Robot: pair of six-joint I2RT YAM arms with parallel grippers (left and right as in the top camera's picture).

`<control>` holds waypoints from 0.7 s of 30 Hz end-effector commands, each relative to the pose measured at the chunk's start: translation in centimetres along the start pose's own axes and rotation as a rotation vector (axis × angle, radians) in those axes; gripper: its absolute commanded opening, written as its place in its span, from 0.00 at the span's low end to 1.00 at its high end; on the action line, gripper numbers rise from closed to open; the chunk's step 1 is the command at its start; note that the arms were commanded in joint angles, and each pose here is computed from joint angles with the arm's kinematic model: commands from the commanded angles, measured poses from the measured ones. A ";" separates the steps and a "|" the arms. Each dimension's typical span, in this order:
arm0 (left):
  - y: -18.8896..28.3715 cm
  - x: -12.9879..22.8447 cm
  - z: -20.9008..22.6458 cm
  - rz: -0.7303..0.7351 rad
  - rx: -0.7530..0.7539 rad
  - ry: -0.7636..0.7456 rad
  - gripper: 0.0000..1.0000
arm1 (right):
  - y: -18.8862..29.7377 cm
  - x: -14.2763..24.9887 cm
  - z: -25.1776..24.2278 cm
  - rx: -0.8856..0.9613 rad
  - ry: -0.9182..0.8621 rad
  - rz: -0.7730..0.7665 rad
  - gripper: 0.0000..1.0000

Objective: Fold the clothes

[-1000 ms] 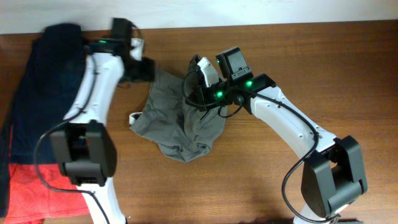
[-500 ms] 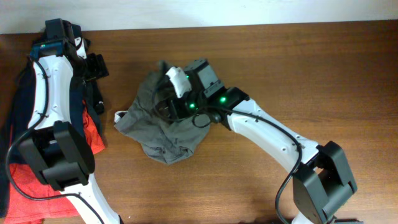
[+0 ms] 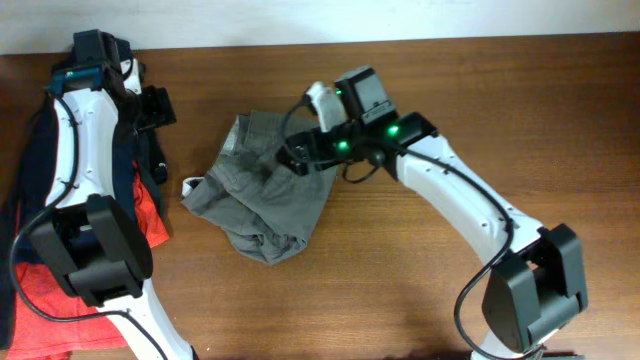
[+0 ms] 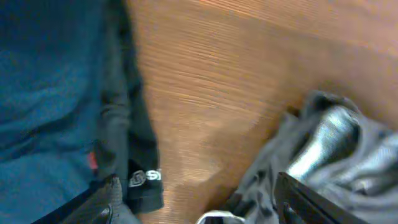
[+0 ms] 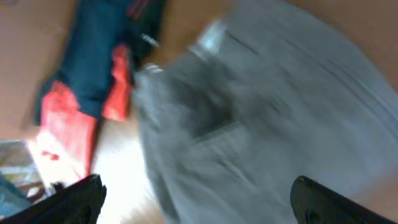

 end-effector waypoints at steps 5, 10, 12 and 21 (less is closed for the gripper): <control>0.3 3.6 -8.6 0.070 0.206 -0.492 0.78 | 1.2 3.0 -4.2 0.213 -0.171 0.123 0.99; 0.2 6.0 -10.9 0.126 0.225 -0.665 0.78 | 0.8 3.0 -4.7 0.228 -0.194 0.122 0.99; 0.0 6.8 -10.5 0.160 0.216 -0.702 0.77 | 1.1 2.9 -5.3 0.234 -0.204 0.113 0.99; -0.8 10.5 -9.8 0.302 0.305 -0.778 0.73 | 3.7 3.0 -9.5 0.253 -0.312 0.081 0.99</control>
Point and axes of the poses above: each gripper's point midway between its finger pads, its own y axis back along the fingers, its own z axis along the line the jaws close on, x = y × z, the point moved 3 cm from there along y, back along the fingers, and after that the axes turned 10 degrees about y, right-handed, at the moved point
